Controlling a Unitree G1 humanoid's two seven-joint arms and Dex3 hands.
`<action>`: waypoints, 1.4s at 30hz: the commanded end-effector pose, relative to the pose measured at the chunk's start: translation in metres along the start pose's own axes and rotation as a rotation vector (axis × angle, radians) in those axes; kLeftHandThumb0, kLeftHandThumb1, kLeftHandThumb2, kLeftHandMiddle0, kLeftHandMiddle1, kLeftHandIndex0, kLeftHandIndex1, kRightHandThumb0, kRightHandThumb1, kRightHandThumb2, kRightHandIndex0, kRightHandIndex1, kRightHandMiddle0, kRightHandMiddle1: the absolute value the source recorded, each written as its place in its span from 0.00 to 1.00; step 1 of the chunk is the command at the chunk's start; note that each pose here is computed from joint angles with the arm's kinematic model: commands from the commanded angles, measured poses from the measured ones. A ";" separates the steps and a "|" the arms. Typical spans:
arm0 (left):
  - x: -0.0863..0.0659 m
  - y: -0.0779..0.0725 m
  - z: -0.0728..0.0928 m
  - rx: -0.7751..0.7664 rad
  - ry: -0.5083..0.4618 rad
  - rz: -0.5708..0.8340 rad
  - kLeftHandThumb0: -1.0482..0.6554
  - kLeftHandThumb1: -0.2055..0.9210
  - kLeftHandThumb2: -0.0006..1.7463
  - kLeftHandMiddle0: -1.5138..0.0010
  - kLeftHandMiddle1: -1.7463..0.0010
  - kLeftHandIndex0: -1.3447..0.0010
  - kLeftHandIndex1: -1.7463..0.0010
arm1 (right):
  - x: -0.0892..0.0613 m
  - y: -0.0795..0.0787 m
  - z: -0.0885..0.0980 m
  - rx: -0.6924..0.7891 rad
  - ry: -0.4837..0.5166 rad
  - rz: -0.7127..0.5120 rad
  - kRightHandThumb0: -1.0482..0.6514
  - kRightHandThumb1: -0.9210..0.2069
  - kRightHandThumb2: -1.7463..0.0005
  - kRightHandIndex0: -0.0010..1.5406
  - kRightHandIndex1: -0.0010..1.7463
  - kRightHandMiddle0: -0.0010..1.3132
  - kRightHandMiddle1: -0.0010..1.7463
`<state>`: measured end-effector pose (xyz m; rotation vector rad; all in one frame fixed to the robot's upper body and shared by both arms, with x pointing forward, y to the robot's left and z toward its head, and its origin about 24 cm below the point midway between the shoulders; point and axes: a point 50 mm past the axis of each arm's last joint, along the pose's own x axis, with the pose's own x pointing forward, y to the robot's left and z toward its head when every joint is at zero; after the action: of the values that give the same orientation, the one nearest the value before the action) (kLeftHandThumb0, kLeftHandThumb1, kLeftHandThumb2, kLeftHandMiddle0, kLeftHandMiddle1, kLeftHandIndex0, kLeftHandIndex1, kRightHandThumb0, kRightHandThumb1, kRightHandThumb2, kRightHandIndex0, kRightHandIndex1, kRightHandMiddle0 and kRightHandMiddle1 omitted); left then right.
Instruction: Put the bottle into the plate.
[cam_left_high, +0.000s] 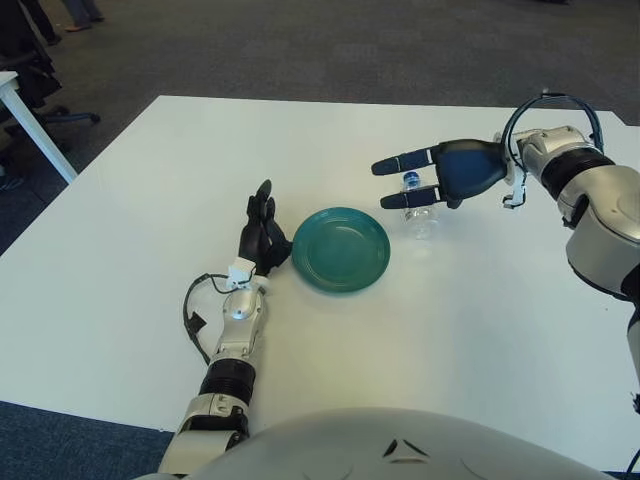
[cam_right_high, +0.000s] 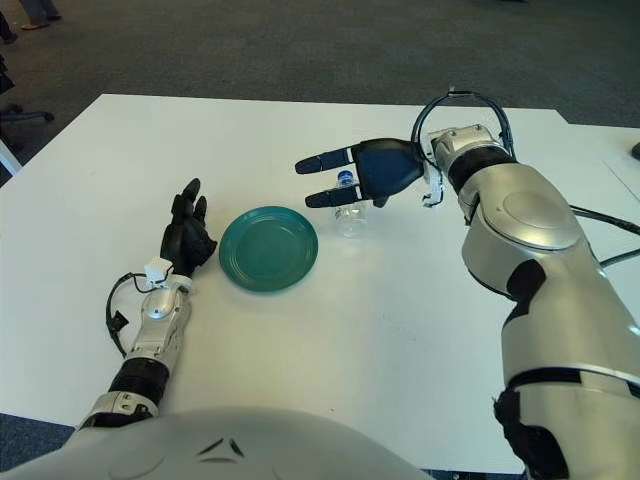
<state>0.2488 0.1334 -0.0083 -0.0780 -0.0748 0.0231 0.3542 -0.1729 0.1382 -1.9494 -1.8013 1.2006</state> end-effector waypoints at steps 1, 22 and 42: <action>-0.031 -0.001 -0.028 0.002 0.130 0.023 0.08 1.00 0.61 0.91 1.00 1.00 0.80 | -0.002 -0.003 -0.005 0.007 -0.057 0.025 0.03 0.00 0.63 0.00 0.00 0.00 0.00; -0.059 0.016 -0.025 0.021 0.114 0.064 0.08 1.00 0.61 0.90 1.00 1.00 0.78 | 0.009 -0.011 -0.011 0.107 0.008 -0.058 0.00 0.00 0.58 0.00 0.00 0.00 0.00; -0.081 0.039 -0.018 0.073 0.110 0.073 0.08 1.00 0.61 0.89 0.99 1.00 0.77 | 0.021 -0.009 -0.014 0.194 0.173 -0.100 0.00 0.00 0.49 0.01 0.00 0.00 0.00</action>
<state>0.2061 0.1525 0.0002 -0.0570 -0.1523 0.0713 0.3533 -0.1532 0.1445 -1.7778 -1.6309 1.1610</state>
